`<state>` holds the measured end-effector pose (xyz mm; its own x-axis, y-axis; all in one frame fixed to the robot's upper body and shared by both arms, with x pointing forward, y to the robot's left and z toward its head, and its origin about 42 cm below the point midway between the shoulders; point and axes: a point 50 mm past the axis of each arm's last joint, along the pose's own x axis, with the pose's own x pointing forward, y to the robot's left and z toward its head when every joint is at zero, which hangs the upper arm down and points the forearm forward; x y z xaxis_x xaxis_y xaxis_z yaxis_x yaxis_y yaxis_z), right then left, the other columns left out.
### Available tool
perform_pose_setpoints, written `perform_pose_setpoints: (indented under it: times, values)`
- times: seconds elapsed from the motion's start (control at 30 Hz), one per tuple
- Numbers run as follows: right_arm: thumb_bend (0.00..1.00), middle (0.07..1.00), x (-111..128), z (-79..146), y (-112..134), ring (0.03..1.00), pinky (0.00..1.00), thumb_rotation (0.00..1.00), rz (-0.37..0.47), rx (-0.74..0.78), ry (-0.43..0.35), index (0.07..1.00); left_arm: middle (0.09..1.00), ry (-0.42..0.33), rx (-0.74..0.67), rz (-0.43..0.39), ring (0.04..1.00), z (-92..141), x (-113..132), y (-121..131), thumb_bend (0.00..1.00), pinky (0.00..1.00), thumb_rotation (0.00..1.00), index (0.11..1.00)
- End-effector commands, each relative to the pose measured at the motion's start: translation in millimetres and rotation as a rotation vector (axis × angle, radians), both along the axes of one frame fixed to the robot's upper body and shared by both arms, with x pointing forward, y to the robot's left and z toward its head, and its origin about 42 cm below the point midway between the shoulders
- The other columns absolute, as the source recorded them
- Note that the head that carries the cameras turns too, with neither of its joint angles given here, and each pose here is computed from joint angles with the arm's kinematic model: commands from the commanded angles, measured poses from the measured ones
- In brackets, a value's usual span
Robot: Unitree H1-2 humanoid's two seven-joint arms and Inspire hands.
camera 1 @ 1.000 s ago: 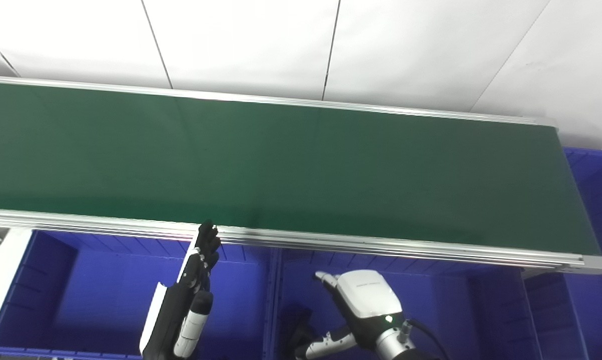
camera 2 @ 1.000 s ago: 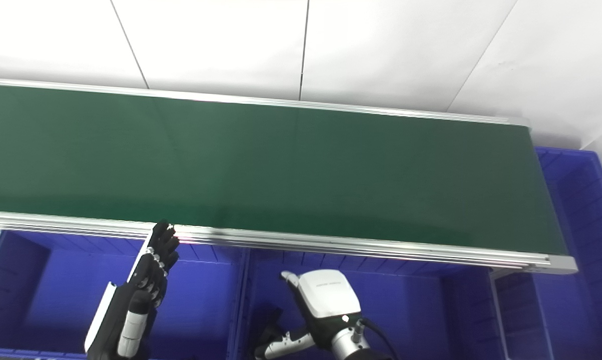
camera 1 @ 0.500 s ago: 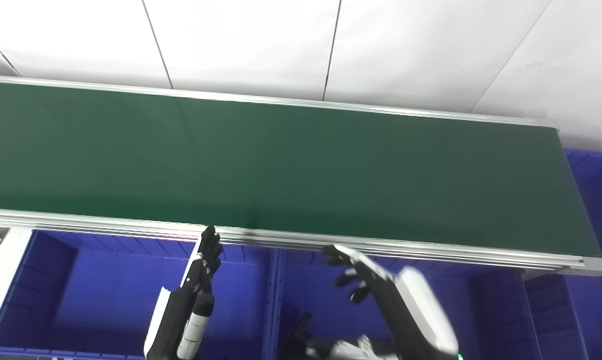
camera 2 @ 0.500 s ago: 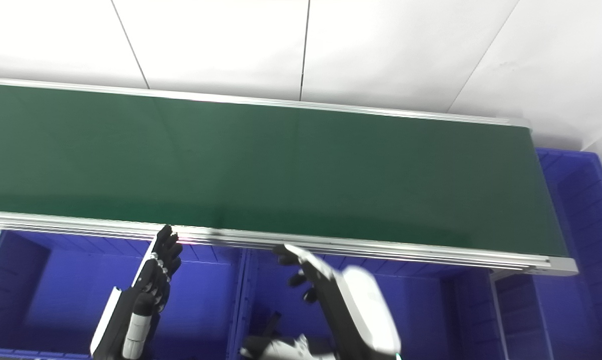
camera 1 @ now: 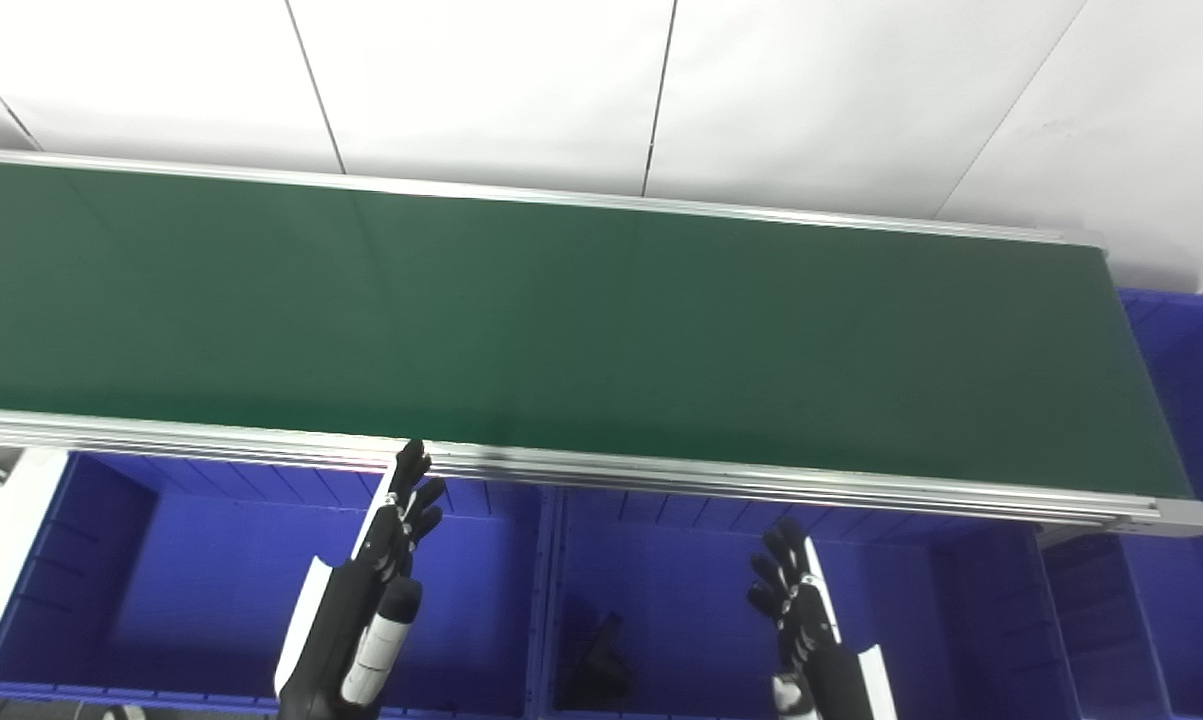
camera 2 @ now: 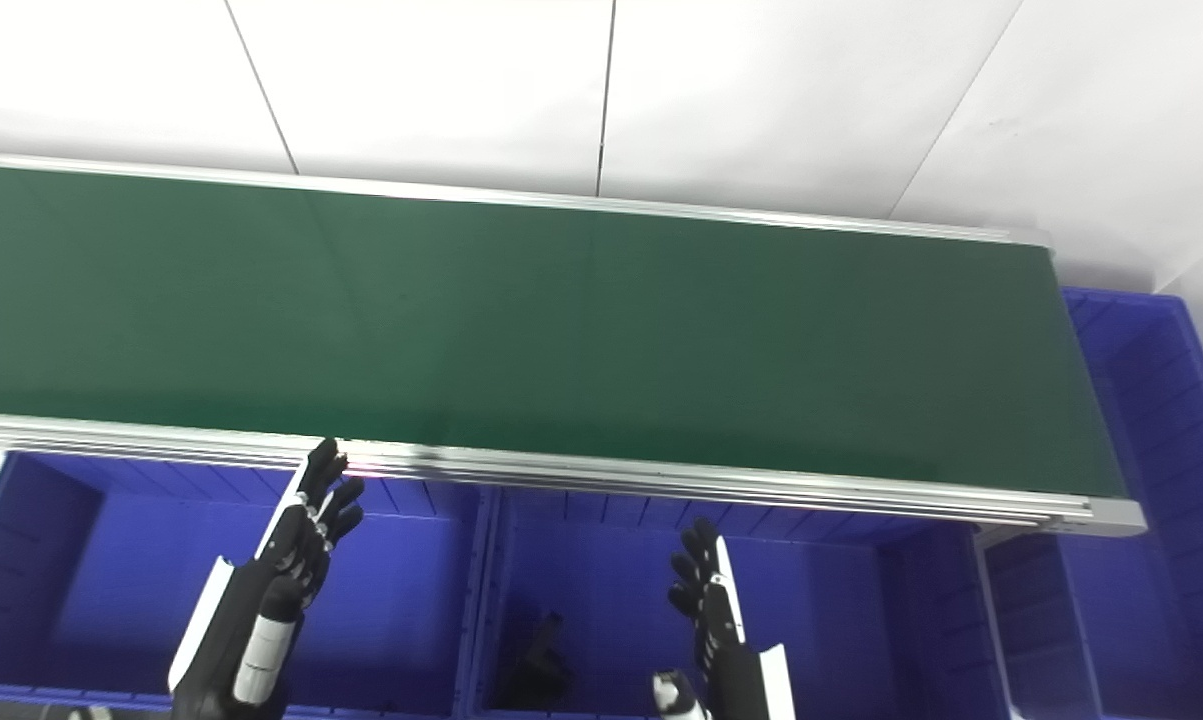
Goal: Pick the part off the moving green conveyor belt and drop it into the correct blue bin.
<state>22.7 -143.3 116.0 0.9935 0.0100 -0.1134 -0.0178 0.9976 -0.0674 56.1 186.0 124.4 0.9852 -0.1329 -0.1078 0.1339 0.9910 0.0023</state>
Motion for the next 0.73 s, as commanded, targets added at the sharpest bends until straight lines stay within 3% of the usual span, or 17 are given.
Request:
perform_pose_setpoints:
  times: [0.0,0.1,0.17,0.7]
  values:
    - [0.86,0.964,23.1,9.6,49.0,0.935,0.90,1.00,-0.003,0.148,-0.085,0.988,1.000,-0.037,-0.031,-0.011,0.993,12.6,3.2,6.4,0.87,0.99,0.95,1.000]
    - [0.83,0.975,27.0,6.6,54.1,0.948,0.93,1.00,0.007,0.159,-0.073,0.989,1.000,-0.037,-0.043,-0.014,1.000,13.9,3.3,11.0,0.76,1.00,0.97,1.000]
    - [0.83,0.980,28.0,4.8,55.3,0.953,0.93,1.00,0.012,0.152,-0.070,0.987,1.000,-0.036,-0.029,-0.018,1.000,12.9,2.7,12.8,0.74,1.00,0.99,1.000]
    - [0.83,0.988,20.4,1.1,46.8,0.960,0.96,1.00,0.001,0.155,-0.053,1.000,1.000,-0.050,-0.054,-0.025,1.000,11.2,-3.2,-0.5,0.72,1.00,1.00,1.000]
